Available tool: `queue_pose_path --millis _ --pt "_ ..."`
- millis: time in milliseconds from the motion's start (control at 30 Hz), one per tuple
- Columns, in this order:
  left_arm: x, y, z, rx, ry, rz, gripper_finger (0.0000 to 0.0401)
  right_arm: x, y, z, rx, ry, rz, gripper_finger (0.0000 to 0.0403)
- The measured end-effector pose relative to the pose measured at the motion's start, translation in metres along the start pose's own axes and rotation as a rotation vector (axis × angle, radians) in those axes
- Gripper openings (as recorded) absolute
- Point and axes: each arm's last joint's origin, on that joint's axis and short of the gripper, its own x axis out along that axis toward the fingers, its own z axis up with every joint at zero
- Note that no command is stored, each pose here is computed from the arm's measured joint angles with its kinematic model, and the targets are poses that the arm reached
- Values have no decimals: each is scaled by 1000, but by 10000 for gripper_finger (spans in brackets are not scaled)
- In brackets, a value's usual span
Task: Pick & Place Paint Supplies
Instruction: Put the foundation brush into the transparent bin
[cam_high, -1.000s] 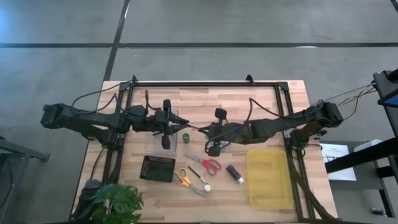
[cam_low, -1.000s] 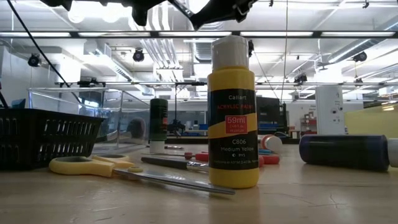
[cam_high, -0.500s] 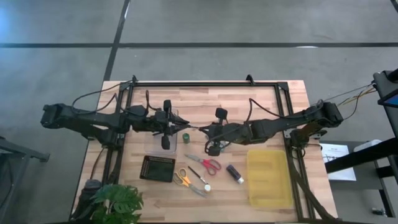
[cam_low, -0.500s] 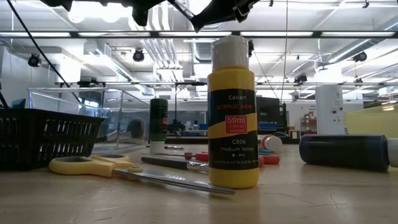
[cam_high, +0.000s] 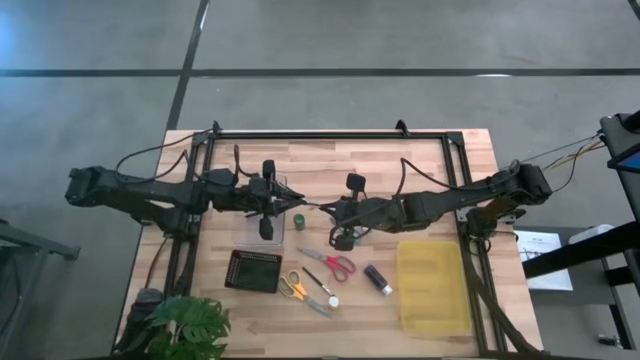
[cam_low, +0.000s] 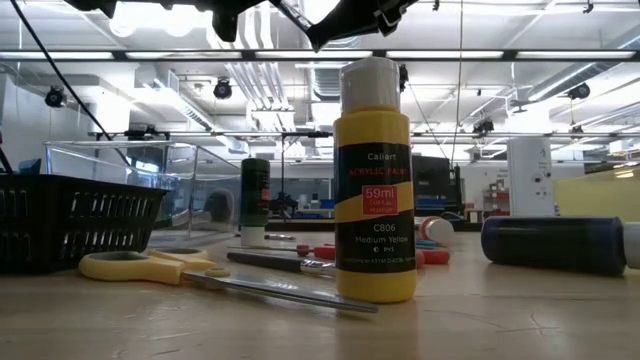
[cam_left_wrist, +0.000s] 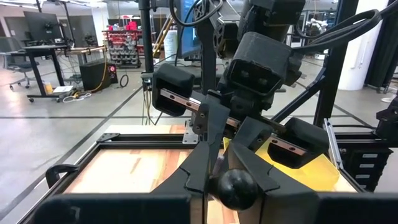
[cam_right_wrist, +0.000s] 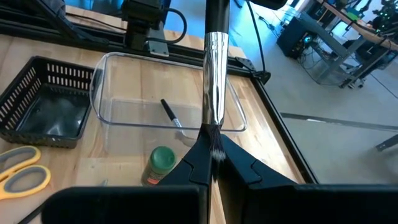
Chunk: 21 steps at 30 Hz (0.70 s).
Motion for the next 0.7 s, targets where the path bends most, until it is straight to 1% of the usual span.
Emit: queue_pose_path --millis 200,300,400,567,700 --pt "0 0 1 0 -3 0 46 0 0 0 27 -1 1 10" --pt "-2 0 1 0 -2 0 46 0 0 0 35 -2 4 30" --pt "-3 0 2 0 -2 0 46 0 0 0 51 -1 3 75" --pt "-5 0 2 0 15 1 46 0 0 0 49 2 -1 171" --pt "-11 3 1 4 58 70 46 -2 -2 0 49 8 -24 237"
